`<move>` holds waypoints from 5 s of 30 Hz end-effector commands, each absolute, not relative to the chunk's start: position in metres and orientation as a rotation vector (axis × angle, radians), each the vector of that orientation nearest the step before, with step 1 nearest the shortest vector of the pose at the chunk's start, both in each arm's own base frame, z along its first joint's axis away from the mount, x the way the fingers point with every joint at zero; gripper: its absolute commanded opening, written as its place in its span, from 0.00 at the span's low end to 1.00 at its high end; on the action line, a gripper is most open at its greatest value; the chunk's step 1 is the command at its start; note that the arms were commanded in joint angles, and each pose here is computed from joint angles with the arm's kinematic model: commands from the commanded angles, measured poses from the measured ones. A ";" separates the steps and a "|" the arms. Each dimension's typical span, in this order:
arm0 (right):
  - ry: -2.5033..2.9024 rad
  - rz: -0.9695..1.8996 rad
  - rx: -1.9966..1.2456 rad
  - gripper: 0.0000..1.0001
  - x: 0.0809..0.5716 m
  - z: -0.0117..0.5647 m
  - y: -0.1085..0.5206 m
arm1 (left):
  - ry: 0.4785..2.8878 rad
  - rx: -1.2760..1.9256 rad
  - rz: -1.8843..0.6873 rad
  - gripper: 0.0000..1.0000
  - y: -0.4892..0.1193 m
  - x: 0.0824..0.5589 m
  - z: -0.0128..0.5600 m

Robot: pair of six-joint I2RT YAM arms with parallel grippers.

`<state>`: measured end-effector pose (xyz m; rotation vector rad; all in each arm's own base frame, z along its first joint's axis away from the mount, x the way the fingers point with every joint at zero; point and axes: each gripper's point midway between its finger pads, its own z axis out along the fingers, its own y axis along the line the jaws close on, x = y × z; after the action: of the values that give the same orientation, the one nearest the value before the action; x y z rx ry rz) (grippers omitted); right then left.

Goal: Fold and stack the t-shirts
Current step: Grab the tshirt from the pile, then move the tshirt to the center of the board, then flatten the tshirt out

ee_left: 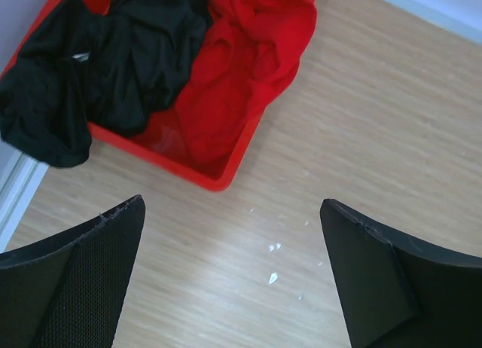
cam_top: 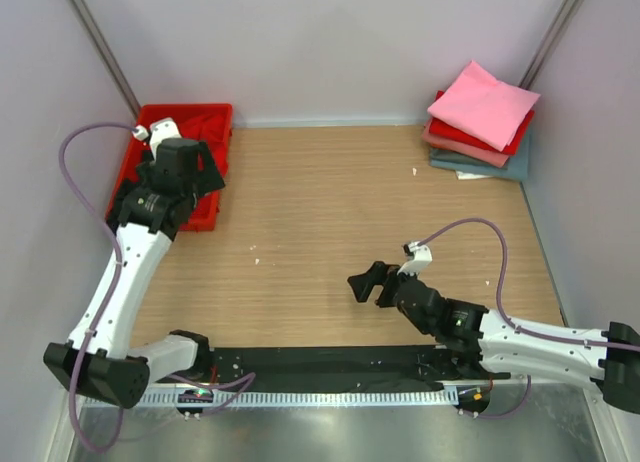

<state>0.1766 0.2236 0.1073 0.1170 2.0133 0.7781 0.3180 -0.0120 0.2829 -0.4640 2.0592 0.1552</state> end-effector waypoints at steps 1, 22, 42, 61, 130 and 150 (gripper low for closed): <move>2.015 0.764 0.095 1.00 0.174 0.108 0.219 | 1.966 -0.525 0.019 1.00 -0.010 0.360 0.313; 2.136 0.838 0.072 1.00 0.140 0.105 0.197 | 2.186 -0.670 0.033 0.88 0.020 0.571 0.202; 2.125 0.772 0.086 1.00 0.145 0.113 0.188 | 1.633 -0.437 -0.380 0.00 -0.068 0.555 0.471; 1.977 0.578 0.293 1.00 0.162 0.196 0.120 | 2.043 -0.267 -0.656 1.00 -0.121 0.364 0.403; 2.330 0.103 0.513 0.98 0.256 0.113 0.069 | 2.667 -0.213 -0.386 0.88 -0.159 0.107 0.136; 2.347 0.135 0.473 0.98 0.251 0.107 0.073 | 2.809 0.106 -0.040 0.58 -0.191 0.021 0.033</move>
<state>0.2460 0.0717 0.0995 0.4802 2.3907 0.1094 0.0141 -0.1744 0.0379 0.1593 2.8482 0.0173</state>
